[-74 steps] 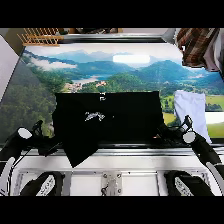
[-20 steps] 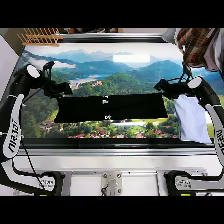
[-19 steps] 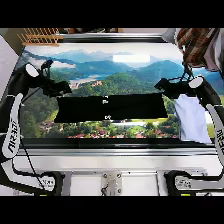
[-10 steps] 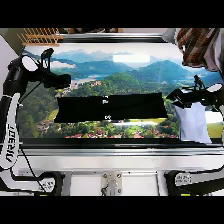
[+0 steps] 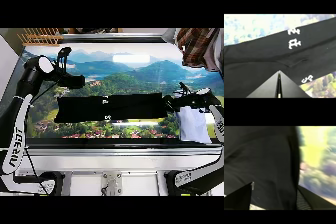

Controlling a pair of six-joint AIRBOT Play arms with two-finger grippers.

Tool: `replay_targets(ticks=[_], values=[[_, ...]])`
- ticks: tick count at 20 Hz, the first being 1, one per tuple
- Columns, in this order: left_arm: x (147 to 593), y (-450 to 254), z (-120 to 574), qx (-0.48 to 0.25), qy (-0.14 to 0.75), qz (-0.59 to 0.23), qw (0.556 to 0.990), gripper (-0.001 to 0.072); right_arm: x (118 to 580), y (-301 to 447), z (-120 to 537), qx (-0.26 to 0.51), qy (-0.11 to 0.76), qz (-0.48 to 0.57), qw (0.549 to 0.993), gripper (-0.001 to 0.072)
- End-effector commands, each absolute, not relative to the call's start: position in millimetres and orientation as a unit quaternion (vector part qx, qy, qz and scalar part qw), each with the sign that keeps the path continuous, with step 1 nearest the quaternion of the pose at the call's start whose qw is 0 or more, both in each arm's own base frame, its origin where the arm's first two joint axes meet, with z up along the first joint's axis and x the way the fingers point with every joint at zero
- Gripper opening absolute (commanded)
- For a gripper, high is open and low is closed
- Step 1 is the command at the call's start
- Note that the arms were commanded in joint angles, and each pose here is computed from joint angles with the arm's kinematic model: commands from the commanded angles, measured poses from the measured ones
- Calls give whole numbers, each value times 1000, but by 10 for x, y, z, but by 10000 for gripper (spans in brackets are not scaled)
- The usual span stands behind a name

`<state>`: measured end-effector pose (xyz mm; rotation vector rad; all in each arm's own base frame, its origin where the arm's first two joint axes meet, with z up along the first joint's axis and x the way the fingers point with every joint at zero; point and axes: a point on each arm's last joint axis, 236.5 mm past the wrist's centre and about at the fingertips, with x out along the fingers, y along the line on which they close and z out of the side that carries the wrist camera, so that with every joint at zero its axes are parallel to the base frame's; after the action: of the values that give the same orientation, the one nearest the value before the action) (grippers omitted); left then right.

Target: Fold the clothes and pants, and hang the long-sleeved shirts on hangers.

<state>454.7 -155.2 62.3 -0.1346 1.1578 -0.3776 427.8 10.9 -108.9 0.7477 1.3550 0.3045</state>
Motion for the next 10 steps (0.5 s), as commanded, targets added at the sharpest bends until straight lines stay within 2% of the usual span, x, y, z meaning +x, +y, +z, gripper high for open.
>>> replay_targets(ticks=[1,2,3,4,7,10], values=[[4547,-1715,654,-55,533,-191,822,9,4376,340,-1141,338,601,155,708,302],[4537,-1762,657,-53,532,-195,822,8,4420,360,-1114,343,593,157,712,107],[4538,-1800,662,-51,530,-198,823,9,4436,359,-1095,344,590,157,713,40],[4544,-1832,669,-51,526,-200,825,9,4438,345,-1067,342,589,158,715,11],[4550,-2012,574,-44,526,-212,822,8,4376,218,-866,307,595,157,726,10],[4514,-2365,238,-40,545,-234,804,8,4297,49,-438,239,612,152,738,10]])
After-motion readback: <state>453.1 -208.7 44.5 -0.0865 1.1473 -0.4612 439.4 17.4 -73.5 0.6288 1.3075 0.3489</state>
